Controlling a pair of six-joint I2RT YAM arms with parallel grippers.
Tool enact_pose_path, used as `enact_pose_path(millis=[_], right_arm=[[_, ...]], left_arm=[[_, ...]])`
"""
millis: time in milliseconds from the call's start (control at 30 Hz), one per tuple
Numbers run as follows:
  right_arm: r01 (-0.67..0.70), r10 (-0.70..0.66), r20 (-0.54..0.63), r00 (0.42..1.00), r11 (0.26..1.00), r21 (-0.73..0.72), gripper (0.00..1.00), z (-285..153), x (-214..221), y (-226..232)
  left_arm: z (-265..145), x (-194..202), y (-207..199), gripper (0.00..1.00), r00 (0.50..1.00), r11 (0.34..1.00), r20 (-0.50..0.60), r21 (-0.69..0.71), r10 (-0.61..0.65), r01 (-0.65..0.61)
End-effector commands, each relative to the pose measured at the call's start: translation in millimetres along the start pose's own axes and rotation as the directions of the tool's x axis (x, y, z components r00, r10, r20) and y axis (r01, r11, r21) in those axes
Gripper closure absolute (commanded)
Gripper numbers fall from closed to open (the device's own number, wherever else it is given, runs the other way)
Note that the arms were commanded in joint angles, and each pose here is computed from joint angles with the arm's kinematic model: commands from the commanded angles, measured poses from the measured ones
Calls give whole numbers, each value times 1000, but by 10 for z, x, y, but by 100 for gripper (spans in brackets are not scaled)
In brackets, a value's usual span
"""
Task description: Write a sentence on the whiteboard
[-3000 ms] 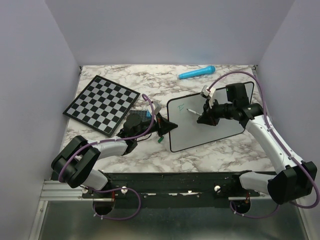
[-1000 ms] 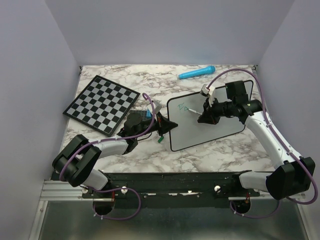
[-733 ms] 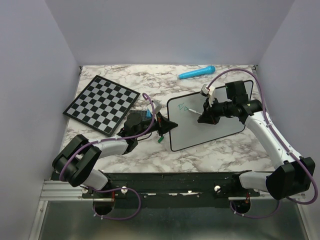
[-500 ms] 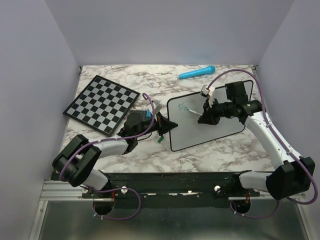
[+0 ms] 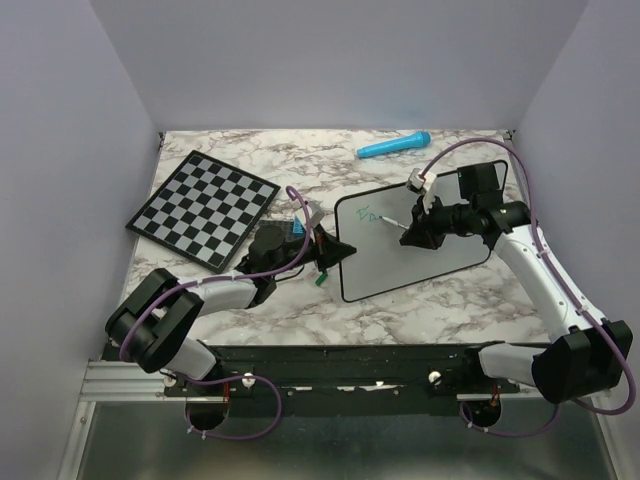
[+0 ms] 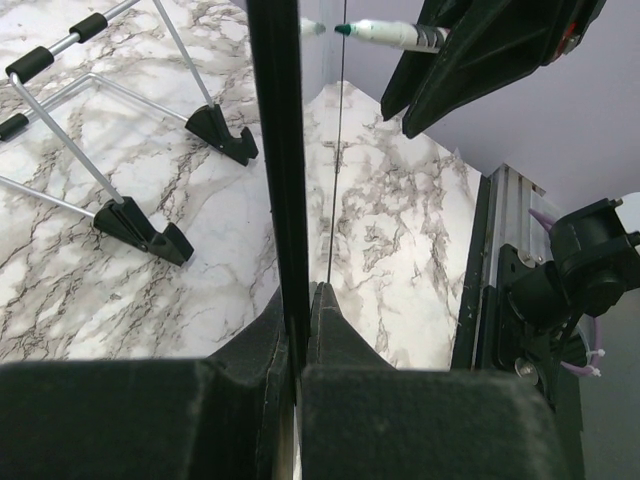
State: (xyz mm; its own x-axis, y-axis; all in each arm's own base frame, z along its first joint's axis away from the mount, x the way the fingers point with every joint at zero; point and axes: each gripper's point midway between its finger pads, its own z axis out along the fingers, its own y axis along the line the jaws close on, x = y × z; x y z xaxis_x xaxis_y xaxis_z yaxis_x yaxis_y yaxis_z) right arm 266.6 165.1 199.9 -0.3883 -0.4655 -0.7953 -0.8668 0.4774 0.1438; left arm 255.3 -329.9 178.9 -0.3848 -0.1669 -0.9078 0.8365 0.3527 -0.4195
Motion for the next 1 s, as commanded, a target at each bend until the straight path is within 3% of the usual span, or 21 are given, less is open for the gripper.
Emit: enact_pose_path(millis=[0, 533, 967], right_arm=[[75, -73, 82, 994, 997, -24, 99, -163, -258, 121], [-5, -3, 76, 997, 995, 103, 100, -76, -302, -214], [30, -30, 57, 998, 1000, -4, 99, -68, -128, 44]], left_arm=[[23, 136, 144, 100, 996, 996, -48, -41, 74, -76], [26, 150, 137, 100, 996, 997, -50, -34, 71, -73], [34, 143, 141, 100, 996, 997, -48, -35, 72, -74]])
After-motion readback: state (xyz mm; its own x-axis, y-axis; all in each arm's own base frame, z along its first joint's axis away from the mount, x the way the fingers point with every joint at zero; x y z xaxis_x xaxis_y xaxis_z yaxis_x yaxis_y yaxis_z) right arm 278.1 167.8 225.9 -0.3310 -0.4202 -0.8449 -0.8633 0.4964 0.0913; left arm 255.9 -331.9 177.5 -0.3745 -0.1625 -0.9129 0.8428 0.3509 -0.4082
